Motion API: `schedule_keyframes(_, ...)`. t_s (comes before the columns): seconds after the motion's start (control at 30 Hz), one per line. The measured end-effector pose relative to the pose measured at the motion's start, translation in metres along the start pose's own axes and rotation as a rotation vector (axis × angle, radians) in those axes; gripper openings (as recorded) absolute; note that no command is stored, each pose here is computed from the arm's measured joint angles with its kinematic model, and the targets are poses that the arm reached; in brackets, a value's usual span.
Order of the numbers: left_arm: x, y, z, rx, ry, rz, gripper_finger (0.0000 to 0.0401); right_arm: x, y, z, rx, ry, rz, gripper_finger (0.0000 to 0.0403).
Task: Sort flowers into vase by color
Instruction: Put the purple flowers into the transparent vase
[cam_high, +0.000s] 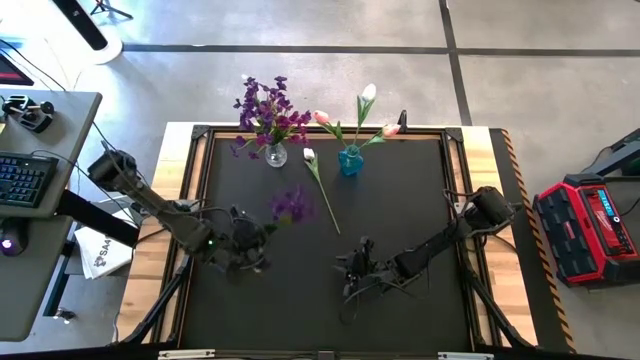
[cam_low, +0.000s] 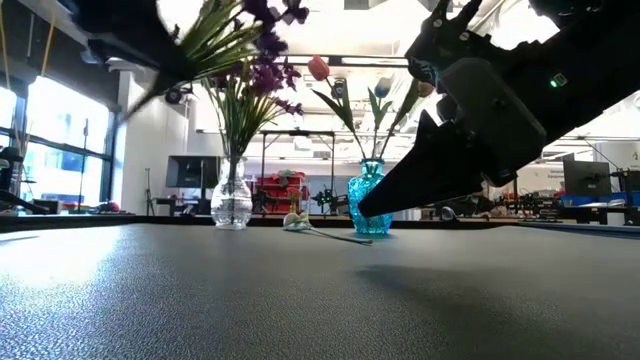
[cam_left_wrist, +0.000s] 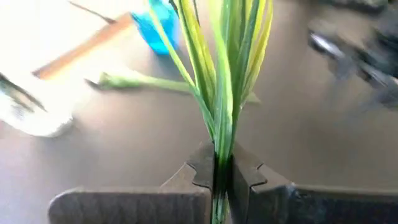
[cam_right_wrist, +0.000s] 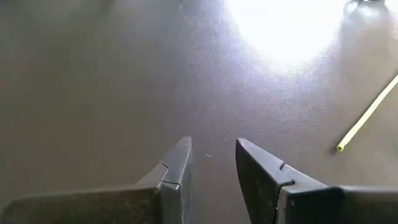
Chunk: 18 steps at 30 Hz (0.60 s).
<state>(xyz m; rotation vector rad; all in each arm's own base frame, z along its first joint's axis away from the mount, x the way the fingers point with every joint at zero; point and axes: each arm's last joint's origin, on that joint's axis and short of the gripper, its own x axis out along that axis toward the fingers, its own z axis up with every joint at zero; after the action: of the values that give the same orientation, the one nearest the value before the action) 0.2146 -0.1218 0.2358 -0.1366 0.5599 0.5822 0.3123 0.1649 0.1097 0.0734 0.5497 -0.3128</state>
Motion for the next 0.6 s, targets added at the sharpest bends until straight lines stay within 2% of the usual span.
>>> schedule_keyframes(0.1,0.006,0.003,0.003,0.002,-0.167,0.153,0.0002,0.0,0.0,0.0,0.002,0.0,0.0,0.0092)
schedule_keyframes(0.23,0.008,0.008,0.006,0.107,-0.356,0.335,0.0001,0.0,0.0,0.0,0.009,-0.001,0.001,0.0092)
schedule_keyframes(0.3,0.013,0.015,0.001,0.134,-0.382,0.389,0.0001,0.0,0.0,0.0,0.01,-0.003,0.002,0.0092)
schedule_keyframes(0.37,0.019,0.022,-0.004,0.114,-0.361,0.392,0.0001,0.0,0.0,0.001,0.013,-0.005,0.002,0.0092)
schedule_keyframes(0.43,0.025,0.026,-0.008,0.03,-0.324,0.343,0.0001,0.001,0.0,0.001,0.014,-0.005,0.0,0.0092)
schedule_keyframes(0.5,0.031,0.021,-0.007,-0.002,-0.257,0.214,0.0001,0.001,-0.001,0.001,0.015,-0.005,0.0,0.0092)
schedule_keyframes(0.53,0.034,0.015,-0.004,0.005,-0.234,0.102,0.0001,0.001,-0.001,0.001,0.015,-0.005,0.0,0.0092)
schedule_keyframes(0.6,0.036,0.002,0.004,0.109,-0.269,-0.177,0.0,0.001,-0.001,0.001,0.015,-0.005,0.0,0.0092)
